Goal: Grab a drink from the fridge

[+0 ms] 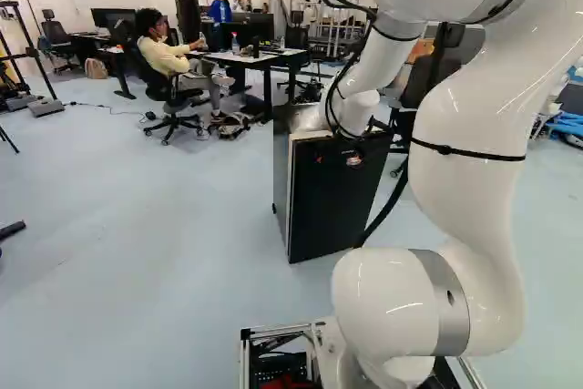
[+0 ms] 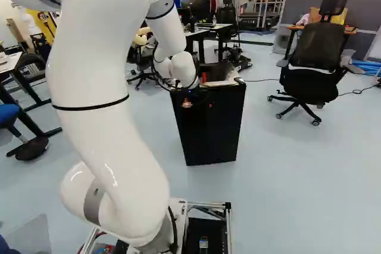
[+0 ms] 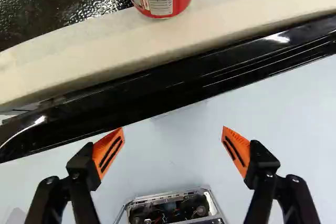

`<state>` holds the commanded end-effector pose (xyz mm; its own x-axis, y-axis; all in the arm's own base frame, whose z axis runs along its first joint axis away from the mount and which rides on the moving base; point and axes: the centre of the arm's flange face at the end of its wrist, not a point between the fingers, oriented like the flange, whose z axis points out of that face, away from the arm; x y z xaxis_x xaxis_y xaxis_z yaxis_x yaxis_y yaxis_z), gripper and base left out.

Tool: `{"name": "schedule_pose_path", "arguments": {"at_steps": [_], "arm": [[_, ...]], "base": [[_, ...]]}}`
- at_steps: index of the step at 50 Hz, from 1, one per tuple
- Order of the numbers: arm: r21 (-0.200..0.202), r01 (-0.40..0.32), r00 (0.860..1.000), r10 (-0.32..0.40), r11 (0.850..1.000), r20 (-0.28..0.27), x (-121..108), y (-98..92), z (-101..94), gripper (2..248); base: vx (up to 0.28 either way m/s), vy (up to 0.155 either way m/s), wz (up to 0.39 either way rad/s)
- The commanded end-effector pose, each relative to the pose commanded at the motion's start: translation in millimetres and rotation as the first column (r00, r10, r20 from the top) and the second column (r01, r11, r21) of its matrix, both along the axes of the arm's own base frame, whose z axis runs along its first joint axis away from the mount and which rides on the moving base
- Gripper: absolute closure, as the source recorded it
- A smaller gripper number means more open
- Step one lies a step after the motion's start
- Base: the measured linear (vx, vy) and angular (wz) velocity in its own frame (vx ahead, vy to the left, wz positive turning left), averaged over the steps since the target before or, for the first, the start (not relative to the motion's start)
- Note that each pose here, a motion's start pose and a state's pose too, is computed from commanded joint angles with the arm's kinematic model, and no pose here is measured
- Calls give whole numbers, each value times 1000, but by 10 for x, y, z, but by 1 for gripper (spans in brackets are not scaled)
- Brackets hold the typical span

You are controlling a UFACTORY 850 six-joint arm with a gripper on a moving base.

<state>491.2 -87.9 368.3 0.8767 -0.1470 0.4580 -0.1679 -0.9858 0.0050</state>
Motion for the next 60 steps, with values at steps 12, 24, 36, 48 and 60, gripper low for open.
{"name": "schedule_pose_path", "arguments": {"at_steps": [12, 24, 36, 48, 60], "arm": [[0, -6, 1000, 6, 1000, 3, 51, 20, -1, 3], [-1, -10, 1000, 10, 1000, 4, 81, 34, -2, 3], [-1, -10, 1000, 10, 1000, 4, 80, 35, -2, 3], [1, -7, 1000, 7, 1000, -4, -64, 45, 2, 3], [0, -4, 1000, 4, 1000, 0, -275, 69, 12, 3]], "base": [[0, 0, 0], [0, 0, 0], [0, 0, 0], [0, 0, 0], [0, 0, 0]]}}
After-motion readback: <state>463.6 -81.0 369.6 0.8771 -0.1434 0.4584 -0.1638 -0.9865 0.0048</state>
